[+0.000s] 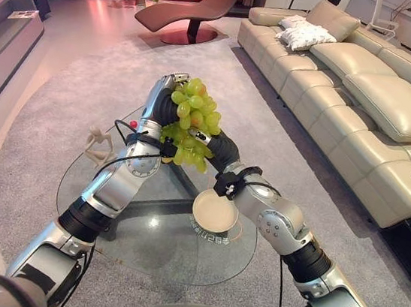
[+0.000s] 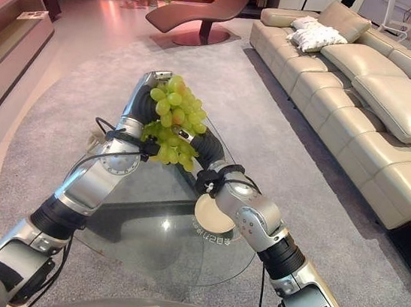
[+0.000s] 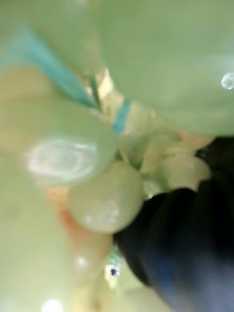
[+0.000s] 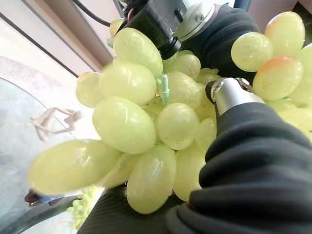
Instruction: Pick up fruits into the plate
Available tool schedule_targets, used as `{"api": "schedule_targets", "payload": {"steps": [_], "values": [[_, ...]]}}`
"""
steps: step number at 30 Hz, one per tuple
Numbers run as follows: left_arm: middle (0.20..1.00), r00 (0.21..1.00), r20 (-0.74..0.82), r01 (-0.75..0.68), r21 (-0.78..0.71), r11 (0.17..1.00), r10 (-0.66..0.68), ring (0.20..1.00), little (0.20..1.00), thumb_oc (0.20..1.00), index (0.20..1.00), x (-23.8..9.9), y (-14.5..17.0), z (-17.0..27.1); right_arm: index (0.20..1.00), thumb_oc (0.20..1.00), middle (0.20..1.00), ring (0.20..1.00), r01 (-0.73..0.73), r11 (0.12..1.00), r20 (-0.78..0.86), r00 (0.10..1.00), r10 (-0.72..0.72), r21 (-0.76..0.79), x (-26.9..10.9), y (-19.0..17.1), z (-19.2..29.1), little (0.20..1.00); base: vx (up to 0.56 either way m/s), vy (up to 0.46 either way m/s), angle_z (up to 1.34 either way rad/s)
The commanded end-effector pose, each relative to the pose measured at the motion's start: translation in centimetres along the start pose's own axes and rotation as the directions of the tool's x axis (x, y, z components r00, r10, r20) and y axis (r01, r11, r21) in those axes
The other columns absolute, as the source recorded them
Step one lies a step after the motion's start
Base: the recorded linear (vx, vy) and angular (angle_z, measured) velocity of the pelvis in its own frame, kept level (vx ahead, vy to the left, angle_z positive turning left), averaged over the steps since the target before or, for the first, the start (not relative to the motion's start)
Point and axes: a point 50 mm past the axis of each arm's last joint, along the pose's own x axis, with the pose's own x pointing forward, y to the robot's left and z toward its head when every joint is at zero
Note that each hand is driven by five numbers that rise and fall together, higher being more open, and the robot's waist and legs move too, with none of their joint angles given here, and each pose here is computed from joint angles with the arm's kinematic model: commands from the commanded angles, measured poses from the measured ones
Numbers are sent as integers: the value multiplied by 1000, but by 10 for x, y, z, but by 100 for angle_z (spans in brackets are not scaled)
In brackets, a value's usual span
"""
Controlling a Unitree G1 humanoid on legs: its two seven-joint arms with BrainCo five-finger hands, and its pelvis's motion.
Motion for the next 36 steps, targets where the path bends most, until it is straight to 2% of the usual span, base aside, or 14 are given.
{"api": "schedule_targets", "payload": {"steps": [1, 6, 11, 12, 13, 14, 18, 21, 27, 32, 35, 36], "values": [[200, 942, 334, -24, -29, 999, 33, 200, 200, 200, 200, 32, 3, 76, 200, 200, 200, 200, -435, 895, 83, 900, 428, 99, 2, 89, 15, 200, 0, 0, 0], [200, 945, 326, -6, 21, 1000, -1, 200, 200, 200, 200, 33, 2, 72, 200, 200, 200, 200, -427, 899, 91, 904, 419, 102, 4, 87, 15, 200, 0, 0, 0], [200, 955, 270, 79, 160, 984, -121, 200, 200, 200, 200, 33, 1, 58, 200, 200, 200, 200, -397, 914, 98, 916, 389, 80, 3, 78, 17, 200, 0, 0, 0], [598, 958, 236, 114, 215, 970, -165, 598, 598, 598, 598, 33, 2, 51, 200, 200, 200, 200, -383, 922, 102, 921, 375, 61, 2, 73, 18, 200, 0, 0, 0], [890, 957, 230, 122, 225, 967, -174, 890, 890, 890, 890, 33, 2, 49, 200, 200, 200, 200, -380, 923, 102, 922, 373, 58, 2, 72, 19, 200, 0, 0, 0], [1000, 957, 213, 142, 255, 956, -199, 1000, 1000, 1000, 1000, 33, 4, 44, 200, 200, 200, 200, -371, 927, 104, 925, 365, 46, 1, 69, 20, 200, 0, 0, 0], [1000, 947, 157, 210, 365, 907, -282, 1000, 1000, 1000, 1000, 30, 13, 27, 200, 200, 200, 200, -341, 940, 114, 934, 338, 6, -3, 54, 25, 200, 0, 0, 0], [1000, 923, 111, 277, 476, 835, -369, 1000, 1000, 1000, 1000, 26, 19, 16, 200, 200, 200, 200, -314, 949, 122, 942, 314, -19, -6, 41, 29, 200, 0, 0, 0], [1000, 868, 14, 390, 598, 700, -496, 1000, 1000, 1000, 1000, 17, 25, 2, 200, 200, 200, 200, -284, 957, 115, 951, 288, -56, -11, 26, 31, 200, -2, 3, 1], [1000, 762, -133, 542, 667, 511, -634, 1000, 1000, 1000, 1000, 7, 24, -10, 200, 200, 200, 200, -238, 966, 112, 962, 249, -98, -14, 13, 33, 200, -1, 4, 1], [1000, 626, -281, 673, 666, 322, -728, 1000, 1000, 1000, 1000, -3, 22, -20, 200, 200, 200, 200, -210, 971, 110, 969, 223, -116, -16, 4, 37, 200, -4, 29, 3], [1000, 526, -367, 737, 647, 196, -767, 1000, 1000, 1000, 1000, -11, 22, -26, 200, 200, 200, 200, -192, 974, 107, 973, 206, -123, -18, 0, 39, 200, -2, 37, 2]]}}
